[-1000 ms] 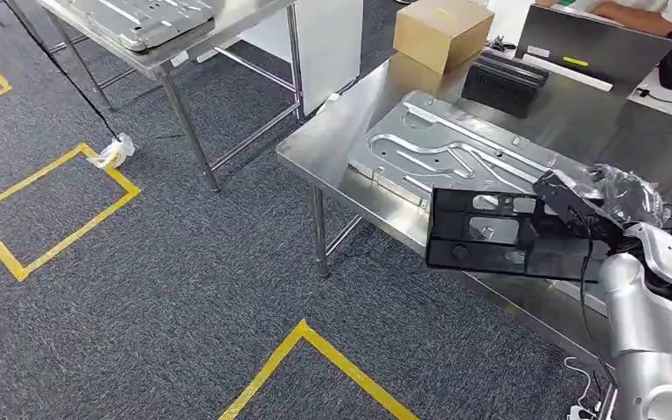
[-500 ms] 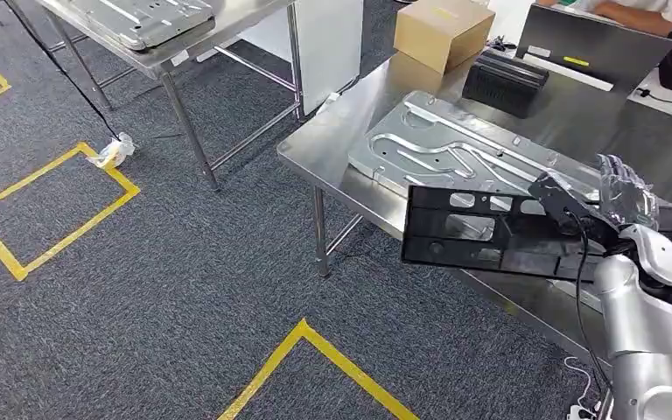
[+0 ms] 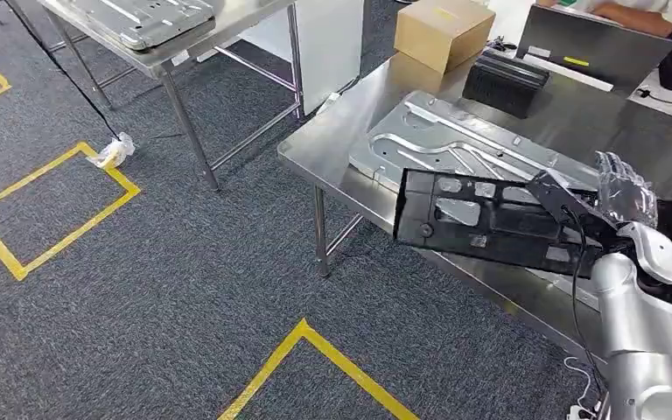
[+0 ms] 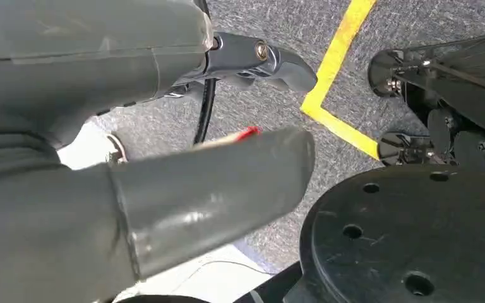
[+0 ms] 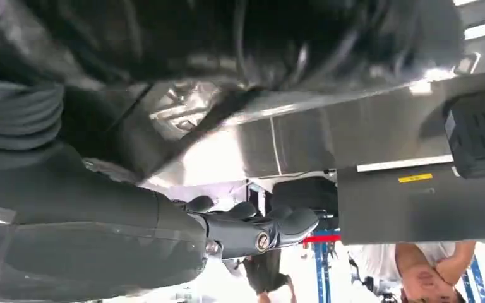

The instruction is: Take the parts from the cabinet and place them on the table.

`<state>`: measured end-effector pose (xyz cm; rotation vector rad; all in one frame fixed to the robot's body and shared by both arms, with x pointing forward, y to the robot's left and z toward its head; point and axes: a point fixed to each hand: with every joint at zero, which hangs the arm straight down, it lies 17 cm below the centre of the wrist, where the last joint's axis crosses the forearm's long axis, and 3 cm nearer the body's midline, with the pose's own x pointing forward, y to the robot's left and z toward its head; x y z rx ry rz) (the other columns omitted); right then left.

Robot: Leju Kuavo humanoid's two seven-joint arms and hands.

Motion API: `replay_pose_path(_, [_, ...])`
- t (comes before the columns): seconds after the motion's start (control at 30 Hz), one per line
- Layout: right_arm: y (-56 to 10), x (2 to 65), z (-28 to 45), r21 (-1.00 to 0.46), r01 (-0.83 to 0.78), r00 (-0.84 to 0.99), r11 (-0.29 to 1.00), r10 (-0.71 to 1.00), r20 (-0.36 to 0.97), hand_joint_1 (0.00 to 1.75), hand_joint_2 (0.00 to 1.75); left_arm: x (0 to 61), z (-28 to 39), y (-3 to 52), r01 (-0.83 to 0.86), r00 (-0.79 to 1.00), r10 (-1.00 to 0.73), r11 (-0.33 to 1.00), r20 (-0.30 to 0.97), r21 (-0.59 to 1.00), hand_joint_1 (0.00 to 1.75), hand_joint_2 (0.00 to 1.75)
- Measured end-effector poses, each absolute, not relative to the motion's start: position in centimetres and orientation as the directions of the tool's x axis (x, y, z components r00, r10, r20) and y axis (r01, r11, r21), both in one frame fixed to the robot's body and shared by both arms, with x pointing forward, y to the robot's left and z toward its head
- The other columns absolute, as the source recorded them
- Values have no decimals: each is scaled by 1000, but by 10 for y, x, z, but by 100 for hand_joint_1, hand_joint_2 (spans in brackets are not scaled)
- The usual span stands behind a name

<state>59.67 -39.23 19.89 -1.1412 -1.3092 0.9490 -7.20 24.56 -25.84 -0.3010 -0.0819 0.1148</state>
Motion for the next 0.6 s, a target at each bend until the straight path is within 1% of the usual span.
replay_pose_path(0.6, [-386, 598, 204, -971, 95, 73, 218, 972, 225, 0, 0, -72, -258, 244, -106, 989, 130, 948, 63, -301, 0, 0])
